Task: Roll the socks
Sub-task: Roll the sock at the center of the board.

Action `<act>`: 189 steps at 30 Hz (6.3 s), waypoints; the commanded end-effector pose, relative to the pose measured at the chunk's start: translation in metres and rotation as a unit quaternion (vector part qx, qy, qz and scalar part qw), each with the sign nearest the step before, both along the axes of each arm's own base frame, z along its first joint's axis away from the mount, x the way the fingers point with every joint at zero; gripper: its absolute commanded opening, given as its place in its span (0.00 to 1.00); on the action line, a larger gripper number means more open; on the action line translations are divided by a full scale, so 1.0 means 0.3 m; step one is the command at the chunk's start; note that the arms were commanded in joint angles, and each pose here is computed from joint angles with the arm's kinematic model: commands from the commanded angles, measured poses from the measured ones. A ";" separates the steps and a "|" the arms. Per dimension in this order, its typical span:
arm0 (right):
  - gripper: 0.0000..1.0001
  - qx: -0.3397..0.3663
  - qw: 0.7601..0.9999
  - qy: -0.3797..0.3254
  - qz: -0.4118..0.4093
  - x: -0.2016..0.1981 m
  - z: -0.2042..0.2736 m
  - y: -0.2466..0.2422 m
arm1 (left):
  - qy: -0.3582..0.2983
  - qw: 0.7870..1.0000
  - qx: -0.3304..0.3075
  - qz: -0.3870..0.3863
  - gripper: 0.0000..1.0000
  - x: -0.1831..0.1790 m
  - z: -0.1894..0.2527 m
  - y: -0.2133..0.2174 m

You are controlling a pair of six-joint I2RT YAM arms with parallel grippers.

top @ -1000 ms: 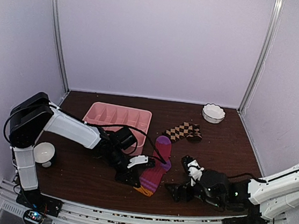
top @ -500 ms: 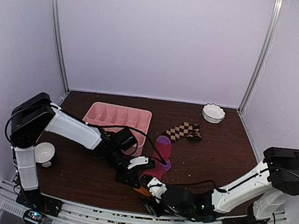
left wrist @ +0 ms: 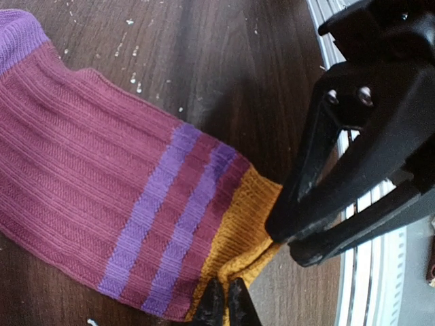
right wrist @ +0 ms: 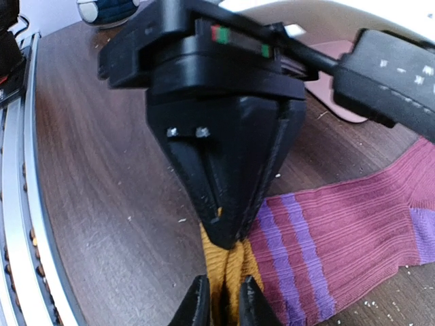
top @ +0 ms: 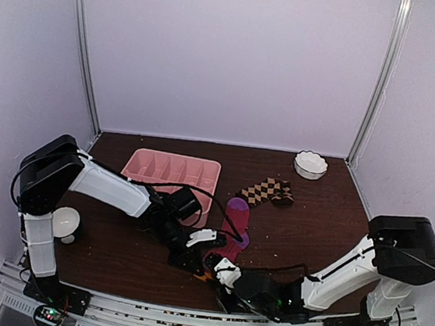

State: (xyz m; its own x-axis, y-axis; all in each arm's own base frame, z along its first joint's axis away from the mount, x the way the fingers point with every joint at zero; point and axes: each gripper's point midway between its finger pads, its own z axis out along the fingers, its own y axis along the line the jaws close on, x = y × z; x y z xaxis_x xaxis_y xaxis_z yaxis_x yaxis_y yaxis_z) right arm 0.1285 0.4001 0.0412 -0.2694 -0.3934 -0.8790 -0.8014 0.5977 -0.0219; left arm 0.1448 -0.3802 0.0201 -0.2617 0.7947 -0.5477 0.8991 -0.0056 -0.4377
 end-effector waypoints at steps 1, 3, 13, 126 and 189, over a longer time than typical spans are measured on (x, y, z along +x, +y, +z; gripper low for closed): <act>0.08 0.017 1.000 0.009 -0.004 0.013 -0.009 0.004 | 0.000 1.000 0.007 -0.012 0.00 -0.005 -0.010 0.002; 0.01 0.019 1.000 0.020 -0.002 0.007 -0.024 0.002 | -0.001 1.000 0.006 -0.013 0.00 -0.003 -0.007 0.001; 0.00 0.042 0.995 0.084 -0.013 0.049 -0.061 -0.018 | -0.014 1.000 0.013 -0.016 0.13 0.007 -0.008 0.009; 0.79 0.015 0.995 -0.028 -0.091 -0.046 0.233 -0.313 | 0.053 0.987 0.044 -0.142 0.04 -0.119 -0.107 0.002; 0.00 -0.054 0.989 0.113 0.080 -0.120 -0.162 -0.089 | -0.124 0.987 -0.033 -0.101 0.97 0.029 0.149 0.192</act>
State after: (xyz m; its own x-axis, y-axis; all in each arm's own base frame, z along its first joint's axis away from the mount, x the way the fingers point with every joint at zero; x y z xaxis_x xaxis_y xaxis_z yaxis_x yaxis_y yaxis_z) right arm 0.0952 0.3970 0.0224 -0.2029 -0.5267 -0.8254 -0.9083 0.4162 -0.0423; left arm 0.1443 -0.3273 0.0448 -0.0978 0.8360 -0.5399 0.8976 -0.1602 -0.4107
